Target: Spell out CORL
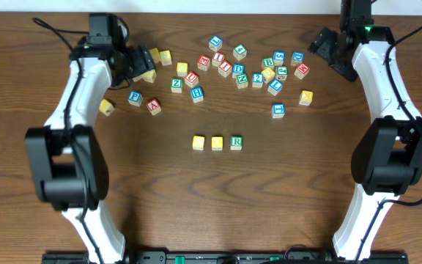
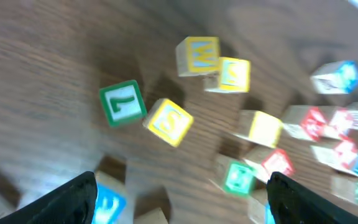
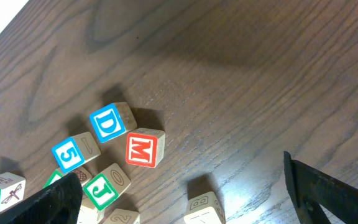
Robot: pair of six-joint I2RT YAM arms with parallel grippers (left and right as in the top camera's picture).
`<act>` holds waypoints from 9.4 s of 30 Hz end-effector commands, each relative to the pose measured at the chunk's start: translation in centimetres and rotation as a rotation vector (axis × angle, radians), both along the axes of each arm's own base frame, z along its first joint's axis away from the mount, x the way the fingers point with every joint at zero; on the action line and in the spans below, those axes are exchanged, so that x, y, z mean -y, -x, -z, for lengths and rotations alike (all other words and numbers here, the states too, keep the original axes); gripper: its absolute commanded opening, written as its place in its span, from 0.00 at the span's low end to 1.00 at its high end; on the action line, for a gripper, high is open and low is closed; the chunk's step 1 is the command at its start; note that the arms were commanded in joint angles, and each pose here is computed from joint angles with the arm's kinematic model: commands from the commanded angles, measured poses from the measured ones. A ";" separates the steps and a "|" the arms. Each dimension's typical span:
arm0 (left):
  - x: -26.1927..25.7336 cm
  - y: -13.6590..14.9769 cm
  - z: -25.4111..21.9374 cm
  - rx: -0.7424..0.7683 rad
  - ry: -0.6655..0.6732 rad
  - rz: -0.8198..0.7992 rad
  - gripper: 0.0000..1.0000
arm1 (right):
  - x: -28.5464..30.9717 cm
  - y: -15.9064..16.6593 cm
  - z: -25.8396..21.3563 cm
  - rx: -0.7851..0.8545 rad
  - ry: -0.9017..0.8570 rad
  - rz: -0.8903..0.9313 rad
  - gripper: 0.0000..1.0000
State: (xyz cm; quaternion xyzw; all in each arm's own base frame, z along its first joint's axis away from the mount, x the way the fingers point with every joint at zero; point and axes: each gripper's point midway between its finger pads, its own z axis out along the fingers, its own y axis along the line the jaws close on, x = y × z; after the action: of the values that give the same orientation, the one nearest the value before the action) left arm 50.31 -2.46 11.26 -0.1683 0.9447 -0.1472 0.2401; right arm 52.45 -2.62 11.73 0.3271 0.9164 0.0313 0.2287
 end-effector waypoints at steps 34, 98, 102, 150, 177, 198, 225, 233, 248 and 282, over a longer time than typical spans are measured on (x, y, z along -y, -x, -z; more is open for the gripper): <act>-1.5 0.3 -0.1 -0.015 -0.208 -0.142 0.86 | 0.1 0.0 -0.1 0.001 0.008 0.012 0.99; -12.4 7.2 2.4 -0.299 -0.137 -0.488 0.87 | -19.1 -1.8 0.8 0.159 0.267 -0.391 0.86; -12.4 7.2 2.4 -0.299 -0.137 -0.488 0.87 | -17.7 -2.8 0.5 0.183 0.264 -0.357 0.99; -12.4 7.2 2.4 -0.299 -0.137 -0.488 0.87 | -12.5 1.2 3.9 -0.083 -0.142 -0.487 0.51; -12.4 7.2 2.4 -0.299 -0.137 -0.488 0.87 | -14.6 6.0 7.4 -0.263 0.050 -0.536 0.43; -12.4 7.2 2.4 -0.299 -0.137 -0.488 0.87 | -13.9 5.6 0.0 -0.124 -0.033 -0.522 0.79; -12.4 7.2 2.4 -0.299 -0.137 -0.488 0.87 | -25.2 10.9 0.6 -0.168 0.029 -0.781 0.99; -12.4 7.2 2.4 -0.299 -0.137 -0.488 0.87 | -24.8 10.6 0.6 -0.166 0.050 -0.770 0.99; -12.4 7.2 2.4 -0.299 -0.137 -0.488 0.87 | -22.9 10.1 0.7 -0.173 0.154 -0.728 0.95; -12.4 7.2 2.4 -0.299 -0.137 -0.488 0.87 | -2.1 8.6 2.9 -0.347 0.210 -0.365 0.73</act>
State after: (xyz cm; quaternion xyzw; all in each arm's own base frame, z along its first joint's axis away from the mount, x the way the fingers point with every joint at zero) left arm 43.17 9.88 9.05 -0.3876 0.9111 0.0029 0.1400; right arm 44.07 0.31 9.44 0.1618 0.9737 -0.1145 0.1121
